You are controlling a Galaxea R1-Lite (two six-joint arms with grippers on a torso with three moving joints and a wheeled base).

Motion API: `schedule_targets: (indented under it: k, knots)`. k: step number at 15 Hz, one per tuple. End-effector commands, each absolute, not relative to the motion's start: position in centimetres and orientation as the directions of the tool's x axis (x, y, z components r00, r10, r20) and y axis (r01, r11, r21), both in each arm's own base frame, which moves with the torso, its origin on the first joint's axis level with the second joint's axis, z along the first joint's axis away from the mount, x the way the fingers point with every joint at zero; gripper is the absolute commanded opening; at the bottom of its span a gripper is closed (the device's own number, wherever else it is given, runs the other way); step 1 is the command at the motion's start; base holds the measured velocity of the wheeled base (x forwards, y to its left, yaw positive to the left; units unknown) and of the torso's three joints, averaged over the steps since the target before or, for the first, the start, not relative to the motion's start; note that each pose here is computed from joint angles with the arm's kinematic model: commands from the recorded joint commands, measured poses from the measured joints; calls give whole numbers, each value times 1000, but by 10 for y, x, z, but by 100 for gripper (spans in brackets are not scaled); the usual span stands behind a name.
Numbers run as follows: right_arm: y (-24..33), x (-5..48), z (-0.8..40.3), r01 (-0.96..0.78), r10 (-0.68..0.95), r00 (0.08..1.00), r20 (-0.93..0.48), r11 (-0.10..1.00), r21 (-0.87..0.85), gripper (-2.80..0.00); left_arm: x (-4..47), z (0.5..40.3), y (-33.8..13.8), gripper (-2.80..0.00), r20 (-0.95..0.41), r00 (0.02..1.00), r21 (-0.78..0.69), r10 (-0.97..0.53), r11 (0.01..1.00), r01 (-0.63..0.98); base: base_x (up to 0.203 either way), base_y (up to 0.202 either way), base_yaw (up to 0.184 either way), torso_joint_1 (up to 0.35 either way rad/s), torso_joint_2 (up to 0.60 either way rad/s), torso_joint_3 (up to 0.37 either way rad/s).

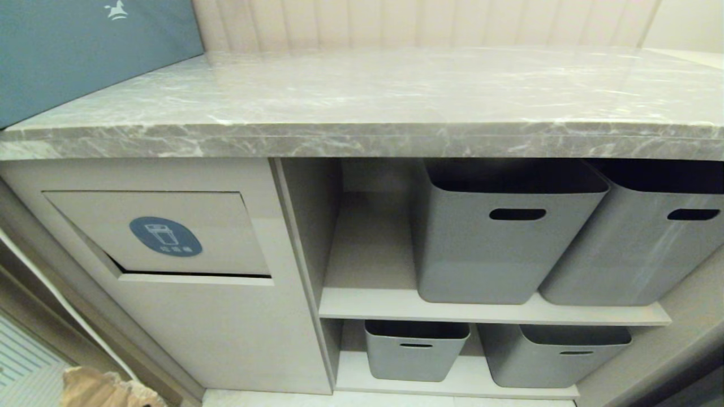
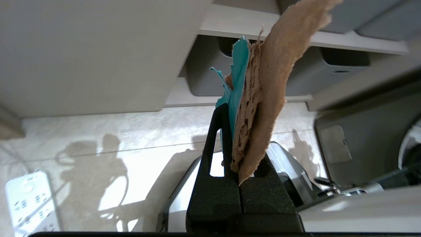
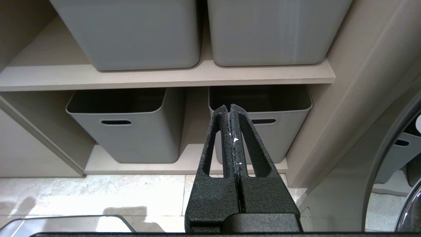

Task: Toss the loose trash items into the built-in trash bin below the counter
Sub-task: Put the garbage in the trash can

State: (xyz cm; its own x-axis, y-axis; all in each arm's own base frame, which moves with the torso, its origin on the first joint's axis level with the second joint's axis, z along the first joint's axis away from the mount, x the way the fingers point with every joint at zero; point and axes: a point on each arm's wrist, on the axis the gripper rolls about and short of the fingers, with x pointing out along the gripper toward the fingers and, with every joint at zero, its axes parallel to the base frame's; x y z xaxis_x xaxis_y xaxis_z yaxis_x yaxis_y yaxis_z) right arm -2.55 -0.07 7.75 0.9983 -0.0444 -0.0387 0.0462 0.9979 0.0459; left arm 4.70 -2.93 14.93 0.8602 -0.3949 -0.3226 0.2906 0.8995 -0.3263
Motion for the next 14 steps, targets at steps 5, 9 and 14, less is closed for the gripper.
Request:
schedule_targets:
  k: [5, 9, 14]
  knots:
    - [-1, -25, 77, 46, -44, 998, -40, 998, 46, -280, 46, 144, -24, -280, -379, 866, -312, -327, 926, 212, 0, 0, 0, 0, 0, 0]
    - [-1, -25, 77, 46, -44, 998, -40, 998, 46, -280, 60, 160, -15, -280, -340, 911, -370, -233, 924, 99, 0, 0, 0, 0, 0, 0]
    - [-1, -25, 77, 48, -46, 998, -39, 998, 46, -280, 120, 168, 11, -280, -189, 976, -411, -110, 911, 23, 0, 0, 0, 0, 0, 0]
